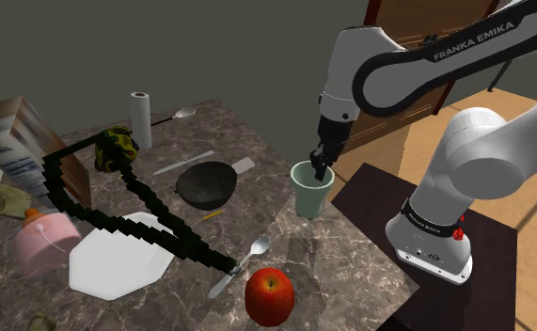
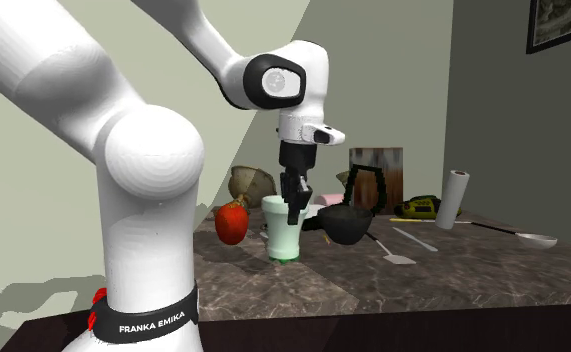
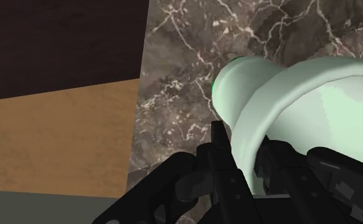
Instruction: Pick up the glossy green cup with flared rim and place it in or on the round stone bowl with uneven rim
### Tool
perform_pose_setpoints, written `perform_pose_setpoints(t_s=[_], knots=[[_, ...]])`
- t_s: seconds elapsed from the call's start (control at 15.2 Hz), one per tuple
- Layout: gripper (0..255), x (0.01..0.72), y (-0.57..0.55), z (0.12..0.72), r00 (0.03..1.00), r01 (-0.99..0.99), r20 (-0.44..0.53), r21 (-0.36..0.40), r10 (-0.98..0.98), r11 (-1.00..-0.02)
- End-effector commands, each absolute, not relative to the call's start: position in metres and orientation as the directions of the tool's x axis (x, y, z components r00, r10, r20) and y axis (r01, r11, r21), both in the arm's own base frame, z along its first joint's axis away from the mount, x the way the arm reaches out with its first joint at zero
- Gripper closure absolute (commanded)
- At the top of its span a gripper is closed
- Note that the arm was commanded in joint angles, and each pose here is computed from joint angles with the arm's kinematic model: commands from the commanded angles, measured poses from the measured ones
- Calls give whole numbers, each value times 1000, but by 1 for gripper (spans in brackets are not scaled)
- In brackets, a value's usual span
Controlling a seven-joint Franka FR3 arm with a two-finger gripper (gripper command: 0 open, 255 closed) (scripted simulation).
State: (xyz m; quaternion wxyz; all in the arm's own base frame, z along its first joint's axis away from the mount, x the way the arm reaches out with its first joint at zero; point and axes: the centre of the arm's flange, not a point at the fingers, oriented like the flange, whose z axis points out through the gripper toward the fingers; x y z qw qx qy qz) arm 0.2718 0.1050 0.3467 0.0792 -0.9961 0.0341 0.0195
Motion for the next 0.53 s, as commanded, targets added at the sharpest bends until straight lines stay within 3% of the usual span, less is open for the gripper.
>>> perform_pose_setpoints(t_s=[0.0,0.46], knots=[[255,272,105,358,997,-71,-44,-156,-65,-985],[255,272,105,395,997,-71,-44,-156,-65,-985]])
